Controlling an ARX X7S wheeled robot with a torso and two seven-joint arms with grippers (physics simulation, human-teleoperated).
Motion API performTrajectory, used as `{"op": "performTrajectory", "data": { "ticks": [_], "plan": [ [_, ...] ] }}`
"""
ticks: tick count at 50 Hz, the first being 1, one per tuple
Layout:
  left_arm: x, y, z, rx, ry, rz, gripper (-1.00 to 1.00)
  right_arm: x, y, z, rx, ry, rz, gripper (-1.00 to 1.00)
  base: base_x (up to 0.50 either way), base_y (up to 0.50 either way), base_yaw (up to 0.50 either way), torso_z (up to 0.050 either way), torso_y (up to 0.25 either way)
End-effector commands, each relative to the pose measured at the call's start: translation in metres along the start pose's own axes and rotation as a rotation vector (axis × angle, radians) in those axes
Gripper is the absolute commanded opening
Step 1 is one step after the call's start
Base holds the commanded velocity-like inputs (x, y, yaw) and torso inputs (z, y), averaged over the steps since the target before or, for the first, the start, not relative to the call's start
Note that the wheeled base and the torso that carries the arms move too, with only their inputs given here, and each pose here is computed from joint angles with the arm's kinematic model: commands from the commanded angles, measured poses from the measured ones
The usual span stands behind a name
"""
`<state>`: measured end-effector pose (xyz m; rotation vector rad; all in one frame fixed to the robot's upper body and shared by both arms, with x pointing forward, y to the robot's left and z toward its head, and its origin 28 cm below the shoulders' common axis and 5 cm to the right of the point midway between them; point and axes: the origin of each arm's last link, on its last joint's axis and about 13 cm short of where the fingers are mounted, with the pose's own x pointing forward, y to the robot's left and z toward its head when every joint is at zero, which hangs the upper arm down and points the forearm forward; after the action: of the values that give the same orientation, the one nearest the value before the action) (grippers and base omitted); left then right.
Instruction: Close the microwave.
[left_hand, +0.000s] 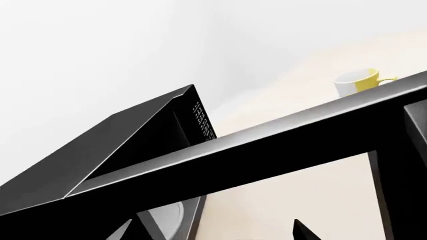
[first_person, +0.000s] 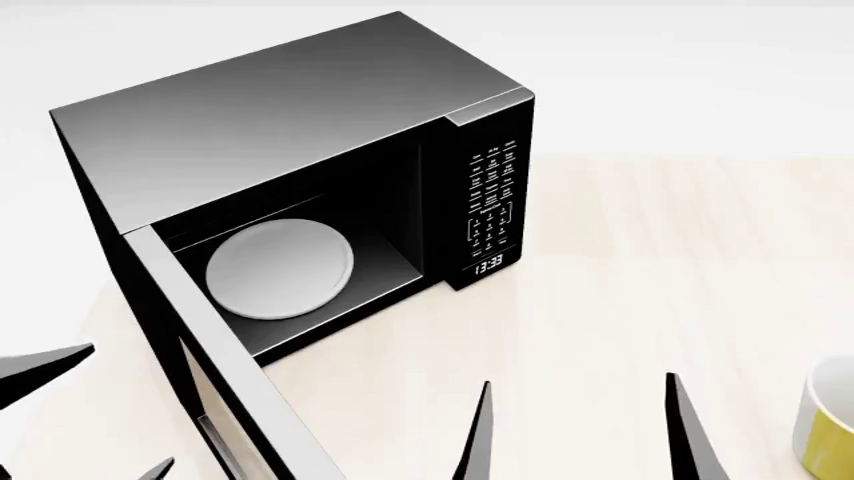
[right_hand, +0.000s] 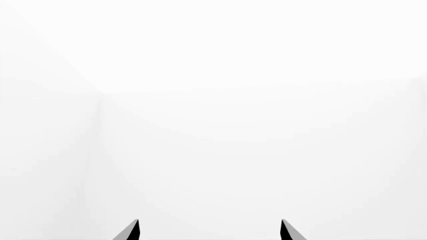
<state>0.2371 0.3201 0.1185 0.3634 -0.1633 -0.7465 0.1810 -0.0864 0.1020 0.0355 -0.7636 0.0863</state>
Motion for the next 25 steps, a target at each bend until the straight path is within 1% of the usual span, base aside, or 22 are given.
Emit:
{"op": "performTrajectory", "data": {
  "ticks": [1, 9, 17, 25],
  "plan": [
    [0.019, -0.003, -0.008, 0.0, -0.007, -0.071, 1.0, 0.0, -0.001, -0.001, -0.011, 0.002, 0.0, 1.0, 0.0, 0.0, 0.0, 0.0, 0.0],
    [0.033, -0.008, -0.013, -0.006, -0.031, -0.097, 1.0, 0.0, -0.002, -0.002, -0.009, 0.009, -0.006, 1.0, 0.0, 0.0, 0.0, 0.0, 0.0],
    [0.04, -0.015, -0.02, -0.022, -0.039, -0.124, 1.0, 0.001, -0.003, -0.003, -0.006, 0.015, -0.013, 1.0, 0.0, 0.0, 0.0, 0.0, 0.0],
    [0.049, -0.019, -0.026, -0.032, -0.063, -0.105, 1.0, 0.0, -0.003, -0.004, -0.005, 0.021, -0.014, 1.0, 0.0, 0.0, 0.0, 0.0, 0.0]
  ]
}}
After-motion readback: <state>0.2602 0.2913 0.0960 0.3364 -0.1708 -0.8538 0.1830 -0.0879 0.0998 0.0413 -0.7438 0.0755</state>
